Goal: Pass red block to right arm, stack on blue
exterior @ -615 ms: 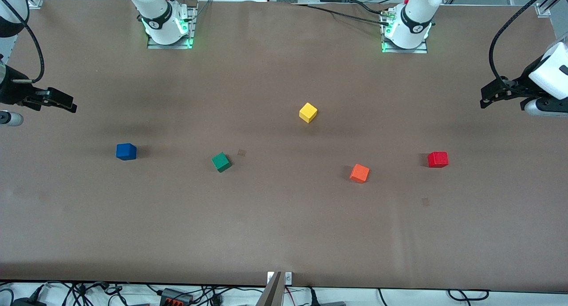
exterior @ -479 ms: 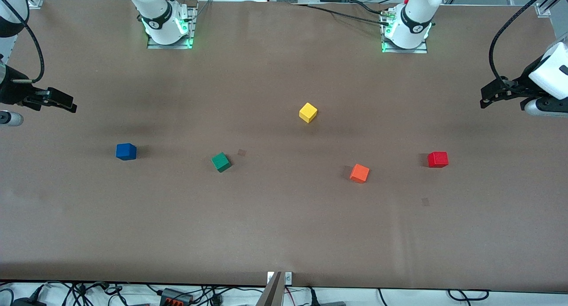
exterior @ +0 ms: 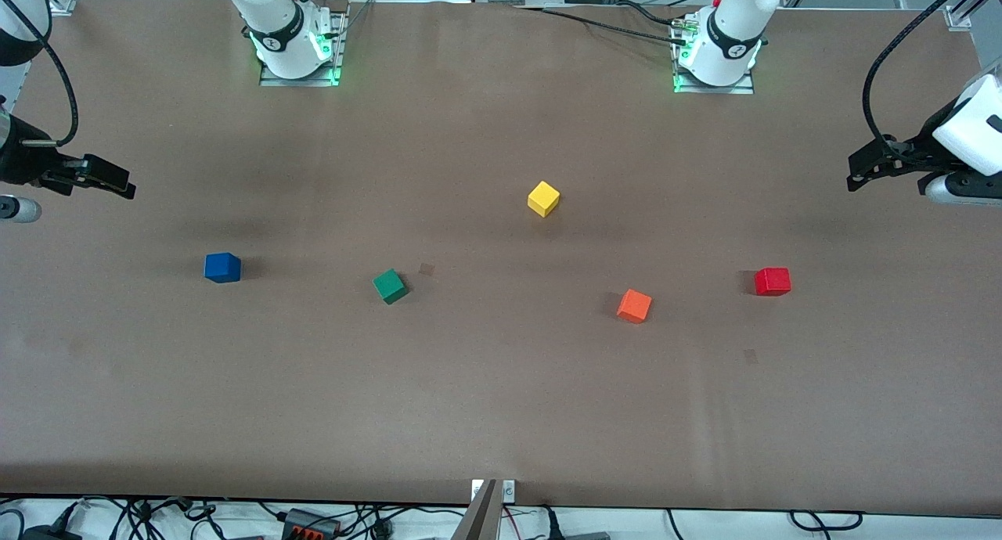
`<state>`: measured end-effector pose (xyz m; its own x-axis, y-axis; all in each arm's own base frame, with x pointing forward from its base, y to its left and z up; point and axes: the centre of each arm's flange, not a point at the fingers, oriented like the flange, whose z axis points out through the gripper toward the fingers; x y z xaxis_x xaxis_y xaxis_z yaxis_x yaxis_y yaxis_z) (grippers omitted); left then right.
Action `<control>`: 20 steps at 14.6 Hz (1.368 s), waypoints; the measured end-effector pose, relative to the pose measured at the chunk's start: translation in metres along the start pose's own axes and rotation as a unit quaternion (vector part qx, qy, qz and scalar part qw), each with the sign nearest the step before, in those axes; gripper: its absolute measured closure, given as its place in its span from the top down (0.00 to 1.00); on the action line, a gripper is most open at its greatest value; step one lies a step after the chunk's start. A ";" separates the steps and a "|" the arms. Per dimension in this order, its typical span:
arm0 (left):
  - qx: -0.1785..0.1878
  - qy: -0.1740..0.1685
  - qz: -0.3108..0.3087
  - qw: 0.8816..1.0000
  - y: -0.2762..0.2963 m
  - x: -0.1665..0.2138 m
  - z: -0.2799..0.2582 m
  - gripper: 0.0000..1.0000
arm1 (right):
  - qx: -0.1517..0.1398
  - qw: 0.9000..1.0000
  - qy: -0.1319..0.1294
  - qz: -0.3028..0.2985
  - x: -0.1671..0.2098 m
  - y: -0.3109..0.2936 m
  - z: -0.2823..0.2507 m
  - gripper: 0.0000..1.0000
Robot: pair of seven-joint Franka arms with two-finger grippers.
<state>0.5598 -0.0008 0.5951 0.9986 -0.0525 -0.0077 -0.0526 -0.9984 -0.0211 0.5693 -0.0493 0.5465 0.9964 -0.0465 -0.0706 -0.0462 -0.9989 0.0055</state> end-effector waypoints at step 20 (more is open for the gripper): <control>0.001 -0.030 -0.052 0.998 0.000 0.024 0.020 1.00 | 0.000 1.000 -0.007 0.000 -0.002 0.000 0.001 1.00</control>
<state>0.5838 -0.0012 0.5746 0.9964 0.0533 -0.0657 0.0516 -0.9983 -0.0271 0.5677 -0.0492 0.5454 0.9953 -0.0463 -0.0846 -0.0460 -0.9989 0.0058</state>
